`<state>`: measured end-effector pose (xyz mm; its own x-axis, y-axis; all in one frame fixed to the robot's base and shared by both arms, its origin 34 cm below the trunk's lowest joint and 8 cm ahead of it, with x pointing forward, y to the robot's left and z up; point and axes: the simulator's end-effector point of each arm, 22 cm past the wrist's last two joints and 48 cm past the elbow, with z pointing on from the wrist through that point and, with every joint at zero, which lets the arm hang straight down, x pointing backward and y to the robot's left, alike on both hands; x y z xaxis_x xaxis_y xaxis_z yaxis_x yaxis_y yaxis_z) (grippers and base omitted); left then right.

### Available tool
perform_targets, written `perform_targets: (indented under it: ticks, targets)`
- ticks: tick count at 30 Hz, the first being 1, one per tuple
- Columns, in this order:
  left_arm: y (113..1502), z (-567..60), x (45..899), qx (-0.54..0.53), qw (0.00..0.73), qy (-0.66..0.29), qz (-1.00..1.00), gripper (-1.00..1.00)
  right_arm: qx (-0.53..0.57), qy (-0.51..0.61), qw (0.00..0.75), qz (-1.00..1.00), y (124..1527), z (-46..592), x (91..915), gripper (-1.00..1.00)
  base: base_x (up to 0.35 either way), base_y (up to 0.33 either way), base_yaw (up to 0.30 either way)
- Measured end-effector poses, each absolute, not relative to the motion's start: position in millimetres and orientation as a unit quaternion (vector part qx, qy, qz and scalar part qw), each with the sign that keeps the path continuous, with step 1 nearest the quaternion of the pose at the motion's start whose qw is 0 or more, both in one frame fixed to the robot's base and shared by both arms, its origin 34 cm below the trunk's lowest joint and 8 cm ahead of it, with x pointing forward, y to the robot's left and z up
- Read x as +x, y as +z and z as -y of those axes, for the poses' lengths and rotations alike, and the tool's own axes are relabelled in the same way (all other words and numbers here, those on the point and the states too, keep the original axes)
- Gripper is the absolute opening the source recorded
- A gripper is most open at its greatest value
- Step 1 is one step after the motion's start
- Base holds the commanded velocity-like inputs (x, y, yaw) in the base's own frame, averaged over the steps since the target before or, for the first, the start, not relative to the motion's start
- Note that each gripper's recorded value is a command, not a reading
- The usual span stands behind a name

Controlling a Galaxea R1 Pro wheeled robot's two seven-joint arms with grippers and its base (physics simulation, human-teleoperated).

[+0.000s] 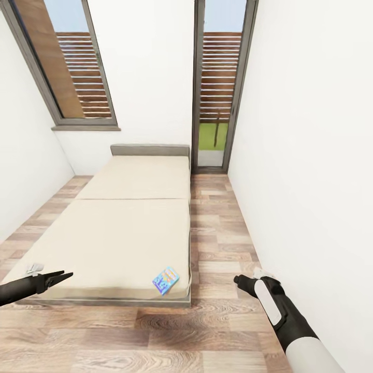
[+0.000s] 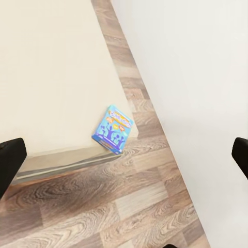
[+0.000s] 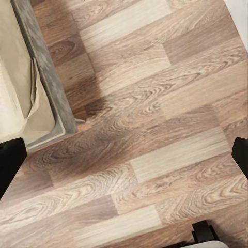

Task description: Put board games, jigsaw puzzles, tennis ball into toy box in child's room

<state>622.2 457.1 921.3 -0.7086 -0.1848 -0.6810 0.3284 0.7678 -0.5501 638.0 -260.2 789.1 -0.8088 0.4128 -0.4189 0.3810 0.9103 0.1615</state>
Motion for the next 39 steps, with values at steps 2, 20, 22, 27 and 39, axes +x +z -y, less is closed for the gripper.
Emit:
perform_targets:
  ticks: [2, 20, 22, 27, 39]
  targets:
    - [923, -457, 622, 0.042, 0.381, -0.338, -0.86, 1.0, 0.209, 0.035, 0.23, -0.95, 791, 260, 639, 1.0, 0.0, 0.0, 0.0]
    - [936, -457, 624, 0.047, 0.392, -0.337, -0.855, 1.0, 0.208, 0.038, 0.242, -0.947, 805, 260, 644, 1.0, 0.0, 0.0, 0.0]
    - [938, -457, 625, 0.047, 0.393, -0.337, -0.854, 1.0, 0.208, 0.038, 0.243, -0.946, 806, 260, 645, 1.0, 0.0, 0.0, 0.0]
    - [942, -457, 625, 0.049, 0.396, -0.337, -0.853, 1.0, 0.208, 0.039, 0.247, -0.945, 811, 260, 646, 1.0, 0.0, 0.0, 0.0]
    - [951, -456, 626, 0.052, 0.404, -0.337, -0.849, 1.0, 0.208, 0.041, 0.256, -0.943, 820, 260, 650, 1.0, 0.0, 0.0, 0.0]
